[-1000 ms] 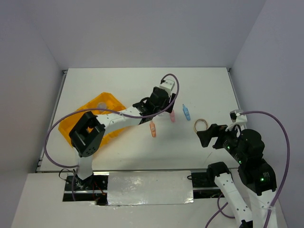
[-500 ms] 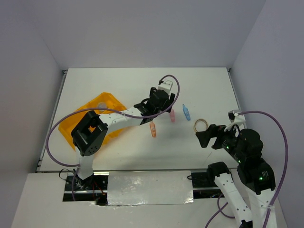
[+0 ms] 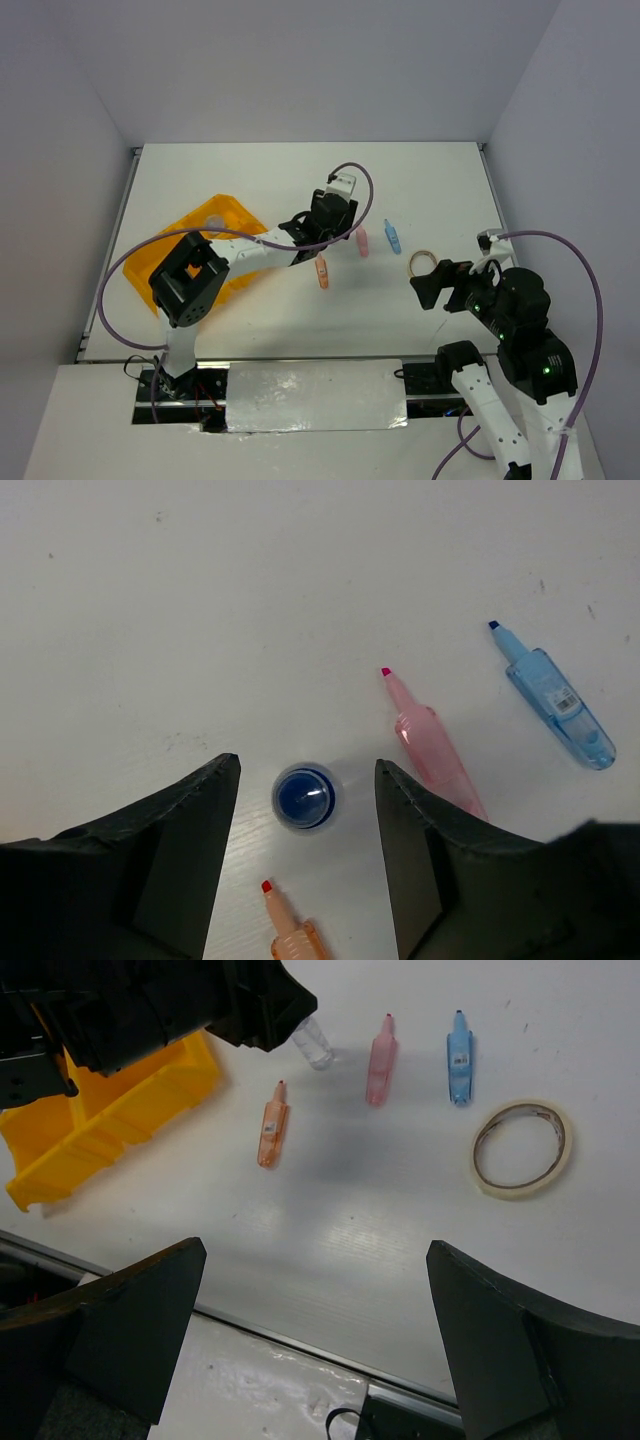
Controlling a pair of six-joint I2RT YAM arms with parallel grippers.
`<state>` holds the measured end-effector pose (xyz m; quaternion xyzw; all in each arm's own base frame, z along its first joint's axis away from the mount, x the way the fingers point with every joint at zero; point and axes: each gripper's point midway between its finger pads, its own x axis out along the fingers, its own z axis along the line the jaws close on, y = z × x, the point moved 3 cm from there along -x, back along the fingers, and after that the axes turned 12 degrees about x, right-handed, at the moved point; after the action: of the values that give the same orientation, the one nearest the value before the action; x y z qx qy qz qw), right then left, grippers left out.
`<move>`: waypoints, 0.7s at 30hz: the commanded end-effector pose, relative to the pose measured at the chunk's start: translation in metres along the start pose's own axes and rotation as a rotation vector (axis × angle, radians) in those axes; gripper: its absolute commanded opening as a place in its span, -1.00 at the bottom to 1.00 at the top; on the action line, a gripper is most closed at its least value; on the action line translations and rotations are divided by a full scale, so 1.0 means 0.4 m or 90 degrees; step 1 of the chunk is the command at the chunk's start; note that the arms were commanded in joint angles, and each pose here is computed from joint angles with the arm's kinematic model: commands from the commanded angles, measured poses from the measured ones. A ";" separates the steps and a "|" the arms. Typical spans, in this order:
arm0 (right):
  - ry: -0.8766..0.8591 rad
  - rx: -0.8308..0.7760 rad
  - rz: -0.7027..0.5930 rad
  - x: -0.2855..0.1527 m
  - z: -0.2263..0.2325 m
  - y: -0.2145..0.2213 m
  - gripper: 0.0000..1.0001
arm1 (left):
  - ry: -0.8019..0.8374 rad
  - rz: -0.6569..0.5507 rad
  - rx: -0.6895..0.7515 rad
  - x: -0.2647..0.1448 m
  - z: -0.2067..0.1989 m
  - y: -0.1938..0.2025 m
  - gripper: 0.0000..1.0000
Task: Sort the stationery into containers
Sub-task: Pick up the stationery from the center of the board.
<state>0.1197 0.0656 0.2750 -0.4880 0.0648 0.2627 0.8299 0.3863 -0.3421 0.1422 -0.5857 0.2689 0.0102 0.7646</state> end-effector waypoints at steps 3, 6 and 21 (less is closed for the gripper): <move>-0.019 -0.015 -0.013 0.020 0.014 -0.024 1.00 | 0.001 -0.017 -0.023 0.017 0.005 0.009 0.37; -0.019 -0.014 -0.012 0.026 0.013 -0.025 1.00 | 0.006 -0.018 -0.026 0.017 0.006 0.016 0.12; -0.168 0.014 0.017 0.055 0.098 -0.018 0.99 | 0.212 -0.039 -0.066 -0.236 -0.008 -0.153 -1.00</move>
<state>0.1302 0.0793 0.2755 -0.4719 0.0423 0.2910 0.8312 0.3579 -0.3225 0.1442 -0.5861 0.3285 0.0118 0.7405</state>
